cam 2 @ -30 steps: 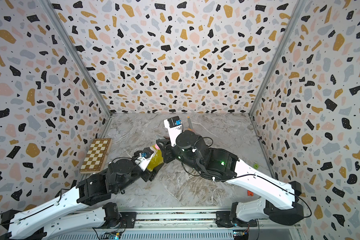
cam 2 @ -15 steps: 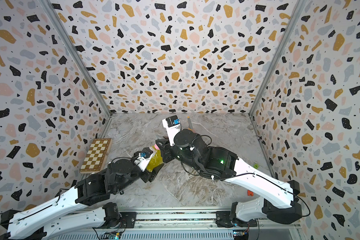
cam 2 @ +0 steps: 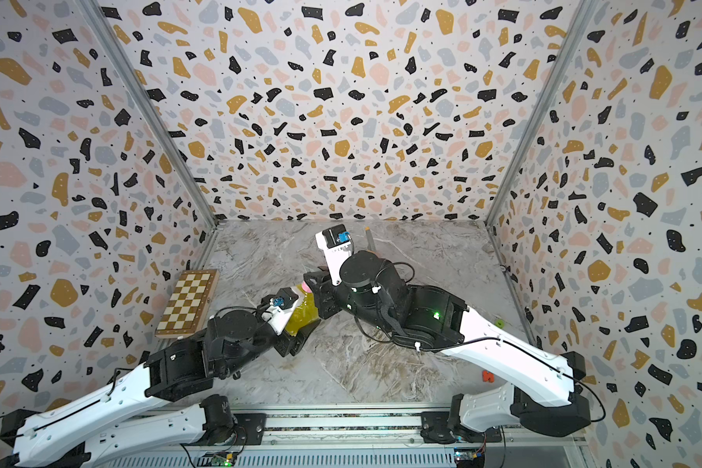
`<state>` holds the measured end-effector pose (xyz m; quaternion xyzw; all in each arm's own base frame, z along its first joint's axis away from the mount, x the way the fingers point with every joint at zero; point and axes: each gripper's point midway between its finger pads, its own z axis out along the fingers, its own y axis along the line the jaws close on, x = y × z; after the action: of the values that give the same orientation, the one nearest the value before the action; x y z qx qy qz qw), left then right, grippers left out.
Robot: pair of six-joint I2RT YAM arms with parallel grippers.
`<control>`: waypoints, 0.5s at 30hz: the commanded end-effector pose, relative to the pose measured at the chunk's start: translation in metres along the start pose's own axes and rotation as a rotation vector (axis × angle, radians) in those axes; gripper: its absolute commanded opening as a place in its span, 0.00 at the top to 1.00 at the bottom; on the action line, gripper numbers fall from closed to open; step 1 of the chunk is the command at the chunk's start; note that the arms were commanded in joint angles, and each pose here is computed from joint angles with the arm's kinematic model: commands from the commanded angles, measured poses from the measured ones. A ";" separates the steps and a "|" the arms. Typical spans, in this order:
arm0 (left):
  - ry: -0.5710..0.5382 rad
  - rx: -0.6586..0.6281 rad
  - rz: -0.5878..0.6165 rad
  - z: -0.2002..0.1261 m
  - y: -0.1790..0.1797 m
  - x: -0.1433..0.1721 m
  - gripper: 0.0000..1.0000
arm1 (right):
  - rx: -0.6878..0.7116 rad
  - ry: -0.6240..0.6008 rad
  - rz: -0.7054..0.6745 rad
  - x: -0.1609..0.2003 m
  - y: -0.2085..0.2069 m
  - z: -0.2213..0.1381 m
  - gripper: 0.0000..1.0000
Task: Attach spray nozzles to spray bottles
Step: Screw the spray nozzle on the spray bottle.
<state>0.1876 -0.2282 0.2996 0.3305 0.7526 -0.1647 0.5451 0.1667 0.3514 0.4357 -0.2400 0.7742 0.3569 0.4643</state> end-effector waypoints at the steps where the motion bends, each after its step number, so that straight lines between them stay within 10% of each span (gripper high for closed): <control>1: -0.172 -0.060 -0.123 -0.015 0.018 -0.053 1.00 | -0.090 0.134 -0.055 0.031 0.022 -0.008 0.77; 15: -0.157 -0.061 -0.109 -0.015 0.018 -0.049 1.00 | -0.079 0.103 -0.057 0.019 0.021 -0.012 0.73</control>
<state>0.1865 -0.2280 0.3026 0.3323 0.7492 -0.1672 0.5479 0.1648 0.3514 0.4387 -0.2466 0.7743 0.3516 0.4647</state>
